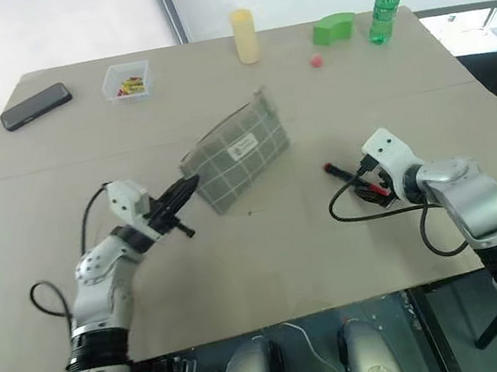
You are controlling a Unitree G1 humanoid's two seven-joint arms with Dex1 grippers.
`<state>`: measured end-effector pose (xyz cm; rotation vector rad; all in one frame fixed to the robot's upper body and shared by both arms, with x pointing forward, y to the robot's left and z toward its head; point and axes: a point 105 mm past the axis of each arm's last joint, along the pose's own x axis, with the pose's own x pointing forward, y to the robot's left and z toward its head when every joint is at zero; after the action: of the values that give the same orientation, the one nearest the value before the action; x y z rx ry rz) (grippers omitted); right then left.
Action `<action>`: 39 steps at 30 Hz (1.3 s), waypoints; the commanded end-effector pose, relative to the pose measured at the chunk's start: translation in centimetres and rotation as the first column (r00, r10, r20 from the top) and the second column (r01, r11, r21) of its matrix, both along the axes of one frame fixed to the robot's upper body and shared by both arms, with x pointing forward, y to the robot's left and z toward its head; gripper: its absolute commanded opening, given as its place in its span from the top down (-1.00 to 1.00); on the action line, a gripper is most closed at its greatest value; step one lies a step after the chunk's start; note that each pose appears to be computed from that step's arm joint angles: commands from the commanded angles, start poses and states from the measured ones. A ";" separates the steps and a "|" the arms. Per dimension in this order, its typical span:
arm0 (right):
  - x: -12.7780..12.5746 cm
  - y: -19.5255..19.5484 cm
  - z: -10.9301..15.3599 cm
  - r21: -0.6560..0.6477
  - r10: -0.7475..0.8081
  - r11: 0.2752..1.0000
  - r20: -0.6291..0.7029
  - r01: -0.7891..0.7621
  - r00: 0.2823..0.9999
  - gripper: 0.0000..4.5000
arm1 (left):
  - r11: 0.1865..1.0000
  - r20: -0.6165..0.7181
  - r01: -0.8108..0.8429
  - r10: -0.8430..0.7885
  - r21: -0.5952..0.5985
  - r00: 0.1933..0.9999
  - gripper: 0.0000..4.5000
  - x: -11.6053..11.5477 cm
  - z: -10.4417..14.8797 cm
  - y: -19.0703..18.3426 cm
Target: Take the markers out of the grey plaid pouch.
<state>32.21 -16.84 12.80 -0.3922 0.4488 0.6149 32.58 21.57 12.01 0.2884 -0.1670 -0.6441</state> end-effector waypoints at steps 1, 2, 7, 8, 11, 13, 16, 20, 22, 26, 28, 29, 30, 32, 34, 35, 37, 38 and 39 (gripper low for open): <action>-1.2 1.2 5.5 0.100 0.069 0.991 0.185 -0.089 0.980 -0.72 | 0.973 0.136 -0.062 0.033 0.221 0.990 1.00 -1.6 1.0 3.1; -1.7 1.4 6.1 0.115 0.082 0.988 0.202 -0.106 0.976 -0.72 | 0.958 0.155 -0.070 0.028 0.277 0.988 1.00 -2.1 0.9 3.9; -3.2 2.2 7.4 0.140 0.145 0.973 0.243 -0.182 0.959 -0.72 | 0.850 0.287 -0.202 0.063 0.486 0.956 1.00 -3.5 1.1 8.1; -3.4 2.4 7.5 0.134 0.160 0.971 0.250 -0.198 0.955 -0.72 | 0.827 0.325 -0.247 0.082 0.506 0.942 1.00 -3.6 1.4 8.9; -4.3 4.2 8.1 0.141 0.247 0.944 0.294 -0.297 0.923 -0.72 | 0.777 0.465 -0.415 0.180 0.473 0.867 1.00 -3.6 3.7 11.4; -5.1 6.0 8.9 0.152 0.316 0.911 0.340 -0.383 0.886 -0.72 | 0.756 0.532 -0.514 0.263 0.406 0.805 1.00 -3.6 5.5 13.1; -5.7 7.6 9.1 0.158 0.370 0.881 0.360 -0.447 0.857 -0.72 | 0.723 0.604 -0.570 0.266 0.390 0.751 1.00 -3.8 7.6 13.9; -5.6 7.9 8.1 0.151 0.396 0.873 0.333 -0.463 0.856 -0.72 | 0.723 0.578 -0.495 0.162 0.482 0.800 1.00 -4.1 6.3 12.4; -5.8 8.1 7.9 0.152 0.411 0.866 0.328 -0.477 0.850 -0.72 | 0.724 0.517 -0.422 0.106 0.546 0.849 1.00 -4.6 3.7 11.1; -6.1 8.5 7.4 0.144 0.439 0.852 0.325 -0.503 0.837 -0.72 | 0.769 0.329 -0.305 0.130 0.562 0.935 1.00 -5.7 -2.1 9.5; -6.3 8.6 6.9 0.112 0.461 0.848 0.328 -0.518 0.825 -0.72 | 0.818 0.253 -0.248 0.130 0.519 0.959 1.00 -6.1 -4.0 8.0; -6.5 8.7 6.7 0.107 0.470 0.843 0.329 -0.527 0.819 -0.72 | 0.836 0.233 -0.255 0.158 0.486 0.960 1.00 -6.1 -4.3 7.8; -6.6 8.8 6.7 0.103 0.479 0.837 0.336 -0.537 0.811 -0.72 | 0.849 0.217 -0.265 0.182 0.458 0.959 1.00 -6.0 -4.4 7.8; -6.8 8.9 6.7 0.086 0.494 0.830 0.349 -0.552 0.797 -0.74 | 0.883 0.158 -0.233 0.183 0.409 0.970 0.72 -6.1 -4.5 7.4; -6.9 8.9 6.7 0.078 0.501 0.825 0.357 -0.560 0.788 -0.74 | 0.904 0.134 -0.229 0.193 0.361 0.972 0.46 -6.5 -4.1 7.5; -6.9 8.8 6.8 0.074 0.502 0.824 0.363 -0.561 0.785 -0.74 | 0.913 0.110 -0.235 0.209 0.333 0.972 0.26 -6.8 -4.0 7.8; -6.8 8.6 6.7 0.065 0.502 0.825 0.369 -0.561 0.782 -0.74 | 0.935 0.045 -0.238 0.235 0.264 0.971 -0.10 -7.7 -4.1 8.4; -6.8 8.5 6.7 0.063 0.502 0.826 0.368 -0.560 0.783 -0.74 | 0.947 0.014 -0.234 0.237 0.220 0.971 -0.36 -8.3 -4.0 8.6; -6.8 8.4 6.6 0.064 0.499 0.828 0.366 -0.556 0.786 -0.74 | 0.957 -0.006 -0.225 0.229 0.182 0.973 -0.46 -9.0 -3.6 8.7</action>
<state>25.66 -8.28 18.84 -0.4312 -0.0233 1.1095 24.46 30.06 7.62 0.5463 -0.0438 -0.4210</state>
